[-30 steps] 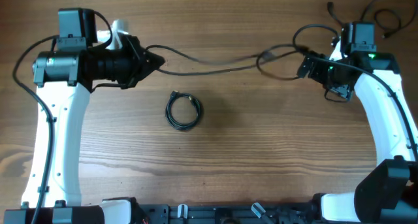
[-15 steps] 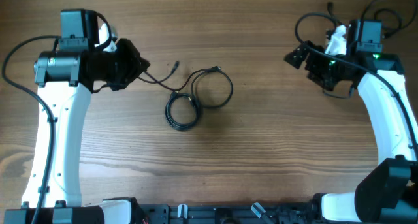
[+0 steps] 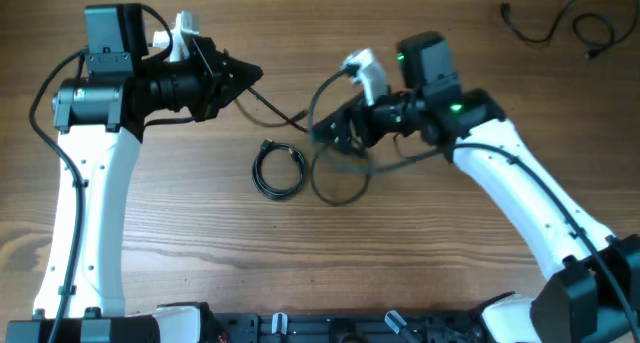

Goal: Untangle cables

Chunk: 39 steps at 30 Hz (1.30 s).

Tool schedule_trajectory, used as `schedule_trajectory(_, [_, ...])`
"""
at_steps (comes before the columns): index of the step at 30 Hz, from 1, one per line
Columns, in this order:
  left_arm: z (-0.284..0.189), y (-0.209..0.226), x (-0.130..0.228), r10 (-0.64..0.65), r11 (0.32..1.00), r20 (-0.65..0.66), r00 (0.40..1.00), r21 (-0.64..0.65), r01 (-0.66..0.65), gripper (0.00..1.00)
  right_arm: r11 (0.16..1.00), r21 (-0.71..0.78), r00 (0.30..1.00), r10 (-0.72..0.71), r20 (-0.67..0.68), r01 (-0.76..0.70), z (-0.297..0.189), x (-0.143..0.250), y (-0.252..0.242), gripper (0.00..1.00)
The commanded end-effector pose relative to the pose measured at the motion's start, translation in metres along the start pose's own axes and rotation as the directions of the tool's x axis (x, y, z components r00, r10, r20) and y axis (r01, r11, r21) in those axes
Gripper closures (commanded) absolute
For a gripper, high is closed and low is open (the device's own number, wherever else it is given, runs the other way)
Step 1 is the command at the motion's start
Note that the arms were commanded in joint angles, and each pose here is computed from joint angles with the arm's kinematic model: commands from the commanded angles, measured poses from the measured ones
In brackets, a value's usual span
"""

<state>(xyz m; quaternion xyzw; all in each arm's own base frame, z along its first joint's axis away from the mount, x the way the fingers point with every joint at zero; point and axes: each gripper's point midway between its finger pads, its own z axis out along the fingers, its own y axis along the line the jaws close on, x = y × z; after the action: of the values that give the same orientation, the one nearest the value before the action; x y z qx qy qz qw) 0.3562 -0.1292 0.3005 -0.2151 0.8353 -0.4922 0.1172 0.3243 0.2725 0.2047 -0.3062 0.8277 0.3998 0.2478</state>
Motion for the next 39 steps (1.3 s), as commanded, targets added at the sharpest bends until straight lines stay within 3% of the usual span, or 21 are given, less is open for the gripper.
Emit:
schedule_trajectory(1, [-0.006,0.006,0.001,-0.135,0.989,0.044,0.99,-0.053,0.137,0.96,0.97,-0.031,0.97,-0.243,0.012,0.243,0.008,-0.003,0.009,0.0])
schedule_trajectory(4, [-0.007,0.02,-0.004,-0.205,0.97,0.103,0.973,-0.11,0.216,0.96,0.943,-0.07,0.946,-0.324,0.027,0.325,0.007,-0.003,0.02,0.0])
schedule_trajectory(9, [-0.006,0.012,0.004,-0.233,0.969,0.048,0.971,-0.074,0.236,0.96,0.917,-0.14,0.928,-0.37,0.041,0.372,0.013,0.0,0.043,0.04])
schedule_trajectory(13, [-0.006,0.009,0.009,-0.262,0.963,0.021,0.965,-0.059,0.262,0.96,0.904,-0.094,0.908,-0.418,0.022,0.418,0.027,0.0,0.05,0.21])
schedule_trajectory(15, [-0.006,0.008,0.01,-0.262,0.963,0.013,0.965,-0.055,0.262,0.96,0.906,-0.079,0.91,-0.415,0.015,0.415,0.027,0.0,0.047,0.38])
schedule_trajectory(16, [-0.006,0.008,0.01,-0.262,0.963,0.013,0.965,-0.055,0.263,0.96,0.908,-0.079,0.911,-0.411,0.015,0.411,0.027,0.0,0.047,0.53])
schedule_trajectory(17, [-0.006,0.008,0.01,-0.262,0.963,0.014,0.965,-0.055,0.262,0.96,0.912,-0.074,0.915,-0.403,0.013,0.402,0.027,0.0,0.047,0.58])
schedule_trajectory(23, [-0.006,0.01,0.007,-0.26,0.963,0.032,0.965,-0.065,0.262,0.96,0.928,0.155,0.941,-0.334,-0.058,0.339,0.025,-0.002,0.005,0.6])
schedule_trajectory(28, [-0.006,0.011,0.007,-0.26,0.963,0.033,0.965,-0.065,0.262,0.96,0.926,0.17,0.942,-0.33,-0.066,0.336,0.025,-0.001,0.002,0.79])
schedule_trajectory(30, [-0.006,0.011,0.007,-0.26,0.963,0.033,0.965,-0.065,0.262,0.96,0.928,0.171,0.944,-0.325,-0.064,0.331,0.025,-0.001,0.002,0.96])
schedule_trajectory(33, [-0.006,0.011,0.006,-0.26,0.963,0.039,0.965,-0.068,0.262,0.95,0.942,0.183,0.96,-0.279,-0.036,0.28,0.025,-0.006,0.002,0.96])
schedule_trajectory(35, [-0.006,0.012,0.005,-0.253,0.964,0.042,0.966,-0.071,0.256,0.88,0.954,0.254,0.984,-0.175,0.03,0.162,0.018,-0.02,-0.008,0.96])
schedule_trajectory(37, [-0.006,0.012,0.006,-0.248,0.966,0.041,0.968,-0.071,0.25,0.61,0.93,0.369,0.99,-0.055,0.129,0.003,-0.004,-0.041,-0.026,0.96])
schedule_trajectory(39, [-0.006,0.012,0.005,-0.203,0.976,0.041,0.978,-0.075,0.205,0.21,0.869,0.481,0.974,0.001,0.226,-0.113,-0.035,-0.058,-0.044,0.96])
